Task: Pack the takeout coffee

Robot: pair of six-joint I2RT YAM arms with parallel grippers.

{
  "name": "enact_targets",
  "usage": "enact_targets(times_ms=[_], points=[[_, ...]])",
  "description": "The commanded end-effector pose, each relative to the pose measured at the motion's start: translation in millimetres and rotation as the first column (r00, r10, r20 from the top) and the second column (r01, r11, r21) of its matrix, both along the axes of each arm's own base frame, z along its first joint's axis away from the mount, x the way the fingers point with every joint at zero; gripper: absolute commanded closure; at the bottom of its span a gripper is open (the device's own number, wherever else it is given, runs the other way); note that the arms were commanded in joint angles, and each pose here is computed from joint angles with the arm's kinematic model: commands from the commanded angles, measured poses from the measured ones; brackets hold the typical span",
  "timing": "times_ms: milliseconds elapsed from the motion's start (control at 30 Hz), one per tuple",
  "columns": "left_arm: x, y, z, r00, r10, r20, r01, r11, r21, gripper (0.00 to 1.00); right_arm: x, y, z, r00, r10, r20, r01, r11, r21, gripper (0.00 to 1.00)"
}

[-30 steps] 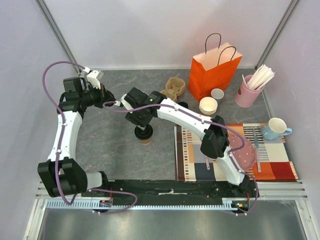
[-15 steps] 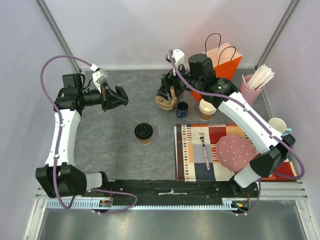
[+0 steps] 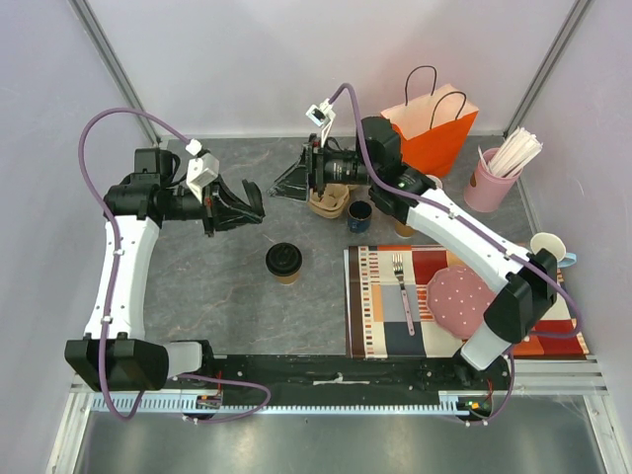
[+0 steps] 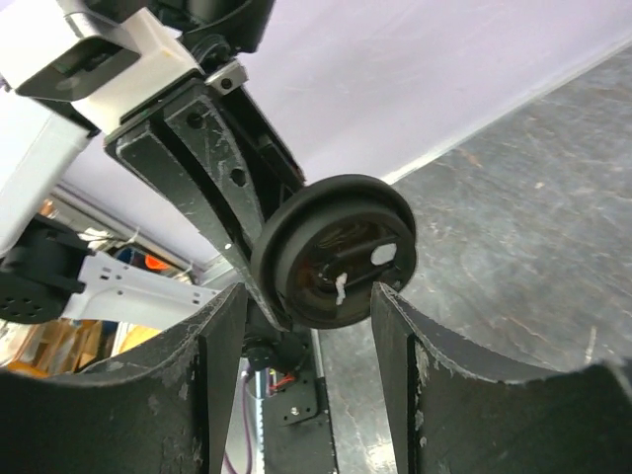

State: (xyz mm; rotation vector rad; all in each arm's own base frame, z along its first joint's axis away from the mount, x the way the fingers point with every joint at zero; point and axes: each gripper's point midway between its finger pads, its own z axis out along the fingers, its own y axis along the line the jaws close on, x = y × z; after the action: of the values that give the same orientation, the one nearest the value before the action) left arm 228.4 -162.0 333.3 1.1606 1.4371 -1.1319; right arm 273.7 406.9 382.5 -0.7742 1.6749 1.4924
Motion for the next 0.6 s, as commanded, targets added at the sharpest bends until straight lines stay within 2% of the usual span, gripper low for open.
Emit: enact_targets(times_ms=[0, 100, 200, 233, 333, 367, 467, 567], points=[[-12.7, -3.9, 21.0, 0.994, -0.044, 0.101, 0.048, 0.998, -0.039, 0.98, -25.8, 14.3, 26.7, 0.993, 0.112, 0.028, -0.114, 0.989, 0.095, 0.4], [-12.7, -3.6, 22.9, 0.994, -0.043, 0.104, 0.047, 0.998, -0.041, 0.98, -28.4, 18.5, 23.1, 0.991, 0.126, 0.05, -0.13, 0.988, 0.084, 0.44], [-11.7, -4.1, 31.5, 0.996, -0.037, 0.079, 0.042, 0.998, -0.053, 0.98, -31.6, 7.4, 12.6, 0.957, 0.156, 0.245, -0.167, 0.985, 0.028, 0.41], [-7.3, -4.2, 37.0, 0.999, -0.023, 0.023, 0.025, 0.998, -0.061, 0.98, -31.0, -3.1, 5.7, 0.915, 0.167, 0.366, -0.179, 0.984, 0.0, 0.39], [-15.2, -6.2, 51.9, 0.998, -0.047, -0.041, 0.043, 0.994, -0.104, 0.98, -39.9, -21.2, -7.4, 0.837, 0.189, 0.514, -0.196, 0.98, -0.041, 0.37], [-19.8, -7.4, 56.6, 0.997, -0.067, -0.046, 0.061, 0.991, -0.122, 0.98, -39.4, -24.5, -9.3, 0.776, 0.187, 0.602, -0.191, 0.98, -0.059, 0.36], [-40.5, -10.5, 73.2, 0.986, -0.153, -0.063, 0.136, 0.968, -0.211, 0.98, -46.5, -35.2, -7.9, 0.68, 0.178, 0.711, -0.182, 0.981, -0.071, 0.35], [-53.5, -13.1, 85.2, 0.976, -0.202, -0.084, 0.176, 0.952, -0.25, 0.98, -55.4, -43.1, 1.9, 0.613, 0.152, 0.775, -0.18, 0.982, -0.05, 0.35]])
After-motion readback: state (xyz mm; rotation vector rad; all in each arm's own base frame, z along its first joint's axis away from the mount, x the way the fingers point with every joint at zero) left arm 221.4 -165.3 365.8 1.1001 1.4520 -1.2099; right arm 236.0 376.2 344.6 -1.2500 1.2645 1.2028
